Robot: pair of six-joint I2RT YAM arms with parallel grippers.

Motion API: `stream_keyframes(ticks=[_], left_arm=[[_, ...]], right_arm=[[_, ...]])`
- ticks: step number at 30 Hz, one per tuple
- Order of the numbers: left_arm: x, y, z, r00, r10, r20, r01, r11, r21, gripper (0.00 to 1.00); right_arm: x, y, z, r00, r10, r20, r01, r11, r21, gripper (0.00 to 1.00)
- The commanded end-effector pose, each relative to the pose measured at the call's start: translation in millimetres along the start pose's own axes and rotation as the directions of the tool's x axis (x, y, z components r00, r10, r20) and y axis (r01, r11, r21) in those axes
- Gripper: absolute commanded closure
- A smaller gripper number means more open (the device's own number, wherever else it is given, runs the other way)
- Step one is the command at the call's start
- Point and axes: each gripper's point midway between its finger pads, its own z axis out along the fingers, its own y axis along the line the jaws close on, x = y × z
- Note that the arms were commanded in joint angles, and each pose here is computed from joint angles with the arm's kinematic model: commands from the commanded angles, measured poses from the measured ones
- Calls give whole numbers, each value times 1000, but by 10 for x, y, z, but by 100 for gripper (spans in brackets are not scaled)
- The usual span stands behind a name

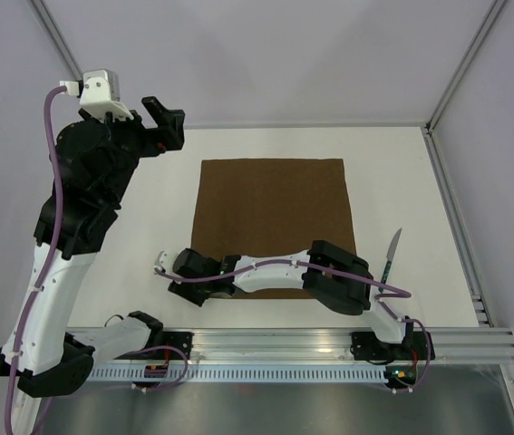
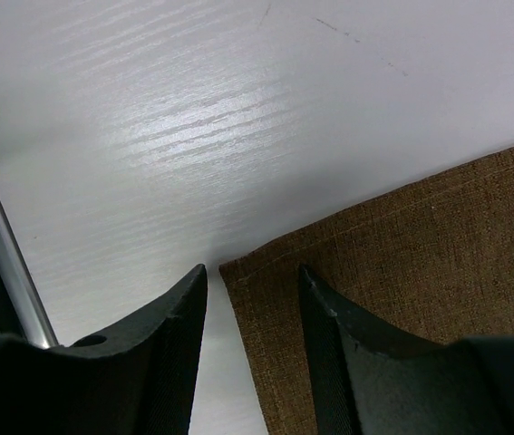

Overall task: Fold the napkin, place the utensils inside, and roll it up
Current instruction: Fold the napkin at the center of the board.

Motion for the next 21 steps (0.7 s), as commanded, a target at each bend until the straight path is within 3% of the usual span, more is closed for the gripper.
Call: stream_keyframes(ticks=[1, 6, 13, 16, 21], left_arm=[[6, 22, 6, 1000, 23, 2, -23, 1000, -4, 0], [21, 32, 12, 1000, 28, 1, -28, 1000, -8, 0], [63, 43, 20, 999, 36, -5, -36, 999, -9, 0], [77, 43, 33, 999, 38, -6, -38, 999, -9, 0], [63, 49, 29, 999, 43, -1, -43, 999, -11, 0]], right_arm=[[-92, -2, 38, 1000, 16, 18, -16, 1000, 22, 49], [-70, -17, 56, 1000, 18, 10, -19, 999, 31, 54], [-38, -27, 64, 1000, 17, -2, -16, 999, 37, 72], [-118, -8, 36, 1000, 16, 9, -16, 999, 30, 81], [-348, 41, -66, 999, 23, 43, -23, 1000, 5, 87]])
